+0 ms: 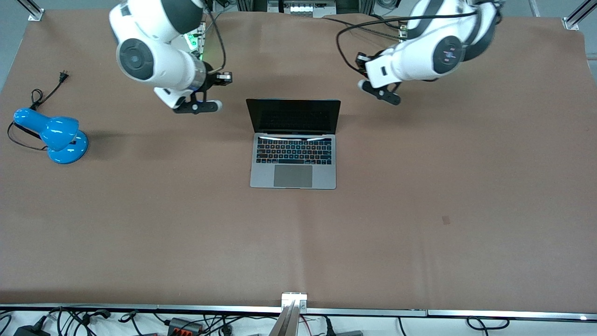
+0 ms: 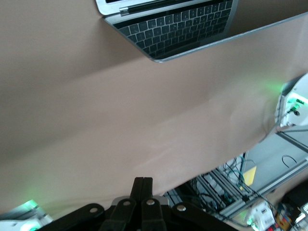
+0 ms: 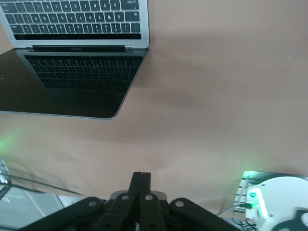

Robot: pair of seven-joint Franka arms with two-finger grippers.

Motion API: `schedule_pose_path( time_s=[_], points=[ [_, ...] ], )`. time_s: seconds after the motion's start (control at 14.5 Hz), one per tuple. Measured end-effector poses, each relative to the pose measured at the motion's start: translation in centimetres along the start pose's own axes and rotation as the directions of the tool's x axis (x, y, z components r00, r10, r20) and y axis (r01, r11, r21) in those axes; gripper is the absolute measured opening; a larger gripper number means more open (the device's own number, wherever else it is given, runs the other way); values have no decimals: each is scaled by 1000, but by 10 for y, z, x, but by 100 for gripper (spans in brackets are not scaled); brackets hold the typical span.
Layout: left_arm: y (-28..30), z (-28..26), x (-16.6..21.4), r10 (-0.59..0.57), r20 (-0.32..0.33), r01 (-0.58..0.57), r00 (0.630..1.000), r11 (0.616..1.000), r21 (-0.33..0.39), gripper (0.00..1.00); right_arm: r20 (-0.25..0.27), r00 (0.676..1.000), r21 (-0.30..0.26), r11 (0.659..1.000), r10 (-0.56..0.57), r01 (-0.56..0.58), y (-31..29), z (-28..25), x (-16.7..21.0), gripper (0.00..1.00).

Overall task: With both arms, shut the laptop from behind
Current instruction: 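Move the right gripper and the left gripper toward the laptop screen's back, then lower both grippers behind the laptop screen's top edge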

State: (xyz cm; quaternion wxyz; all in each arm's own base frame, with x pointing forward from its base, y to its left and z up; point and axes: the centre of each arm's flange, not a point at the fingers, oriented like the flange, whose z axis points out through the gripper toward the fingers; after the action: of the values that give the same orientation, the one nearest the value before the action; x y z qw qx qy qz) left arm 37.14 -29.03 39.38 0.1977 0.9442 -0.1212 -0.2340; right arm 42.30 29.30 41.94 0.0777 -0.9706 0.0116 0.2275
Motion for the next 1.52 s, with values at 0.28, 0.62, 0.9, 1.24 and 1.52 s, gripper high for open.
schedule_pose_path(
  time_s=[0.28,0.62,0.9,1.24,1.52],
  points=[
    [10,37,-3,-27,-31,25,999,999,-38,1,-28,999,-9,999,47,-48,-35,48,-19,1],
    [30,99,-11,-54,-150,47,987,998,-52,1,-65,996,-4,998,56,-57,-51,74,-24,1],
    [26,102,6,-21,-296,6,955,999,-49,1,-103,992,26,997,77,-75,-52,86,-3,1],
    [13,102,29,35,-410,-57,911,998,-40,1,-122,988,45,995,95,-90,-54,96,18,1],
    [9,97,36,44,-469,-67,882,997,-32,1,-128,987,57,995,93,-86,-62,92,27,1]
  ],
)
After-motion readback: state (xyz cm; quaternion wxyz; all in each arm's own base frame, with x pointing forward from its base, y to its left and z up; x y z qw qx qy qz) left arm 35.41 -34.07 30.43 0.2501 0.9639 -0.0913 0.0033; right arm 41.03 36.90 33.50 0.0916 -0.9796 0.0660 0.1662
